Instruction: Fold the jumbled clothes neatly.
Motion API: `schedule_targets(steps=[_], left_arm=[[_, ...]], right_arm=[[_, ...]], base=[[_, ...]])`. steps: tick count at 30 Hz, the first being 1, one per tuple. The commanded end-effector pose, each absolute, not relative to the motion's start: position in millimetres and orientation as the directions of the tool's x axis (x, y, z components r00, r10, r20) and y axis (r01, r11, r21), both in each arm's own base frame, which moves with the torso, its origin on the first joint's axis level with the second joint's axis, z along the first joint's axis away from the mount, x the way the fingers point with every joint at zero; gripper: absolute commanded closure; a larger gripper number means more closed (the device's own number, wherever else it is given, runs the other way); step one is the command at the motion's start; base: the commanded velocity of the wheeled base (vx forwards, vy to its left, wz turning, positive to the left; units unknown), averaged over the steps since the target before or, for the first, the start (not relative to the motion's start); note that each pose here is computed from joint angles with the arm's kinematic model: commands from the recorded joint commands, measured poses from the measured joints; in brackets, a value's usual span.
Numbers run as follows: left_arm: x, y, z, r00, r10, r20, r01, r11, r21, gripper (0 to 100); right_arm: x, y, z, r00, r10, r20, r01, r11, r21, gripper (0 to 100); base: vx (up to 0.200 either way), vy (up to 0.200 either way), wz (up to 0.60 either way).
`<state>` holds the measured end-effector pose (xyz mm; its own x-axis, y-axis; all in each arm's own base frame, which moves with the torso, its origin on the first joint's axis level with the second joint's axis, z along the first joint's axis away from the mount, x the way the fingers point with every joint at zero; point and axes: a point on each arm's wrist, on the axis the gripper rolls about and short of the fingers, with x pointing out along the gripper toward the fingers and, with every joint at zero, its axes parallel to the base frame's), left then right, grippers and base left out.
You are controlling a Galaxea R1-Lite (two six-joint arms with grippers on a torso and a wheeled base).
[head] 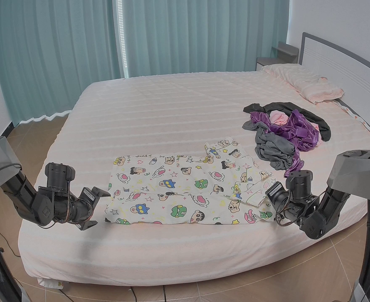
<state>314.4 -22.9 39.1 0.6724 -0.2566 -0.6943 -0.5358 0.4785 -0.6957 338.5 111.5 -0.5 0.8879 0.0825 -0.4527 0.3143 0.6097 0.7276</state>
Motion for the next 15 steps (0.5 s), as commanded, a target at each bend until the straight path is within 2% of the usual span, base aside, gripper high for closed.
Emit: schedule_targets(steps=[1,8,10,11,15], left_arm=[[314,-23,38,0.669,-0.256,-0.698,-0.539,0.478,-0.693,0],[314,-23,36,0.665,-0.257,-0.702,-0.541,0.482,-0.689,0],[314,-23,35,0.664,-0.257,-0.703,-0.542,0.482,-0.688,0],[314,-23,36,0.665,-0.255,-0.702,-0.541,0.483,-0.688,0],[314,-24,35,0.663,-0.258,-0.703,-0.541,0.484,-0.688,0]], right_arm=[[327,123,9,0.893,0.093,-0.440,0.283,0.645,0.710,100],[311,128,9,0.893,0.063,-0.445,0.261,0.733,0.628,100],[311,128,8,0.893,0.065,-0.445,0.258,0.736,0.626,100],[302,129,6,0.892,0.072,-0.447,0.234,0.772,0.591,100],[296,129,4,0.895,0.072,-0.440,0.210,0.803,0.558,100]], base=[[0.000,0.000,0.00],[0.000,0.000,0.00],[0.000,0.000,0.00],[0.000,0.000,0.00],[0.000,0.000,0.00]])
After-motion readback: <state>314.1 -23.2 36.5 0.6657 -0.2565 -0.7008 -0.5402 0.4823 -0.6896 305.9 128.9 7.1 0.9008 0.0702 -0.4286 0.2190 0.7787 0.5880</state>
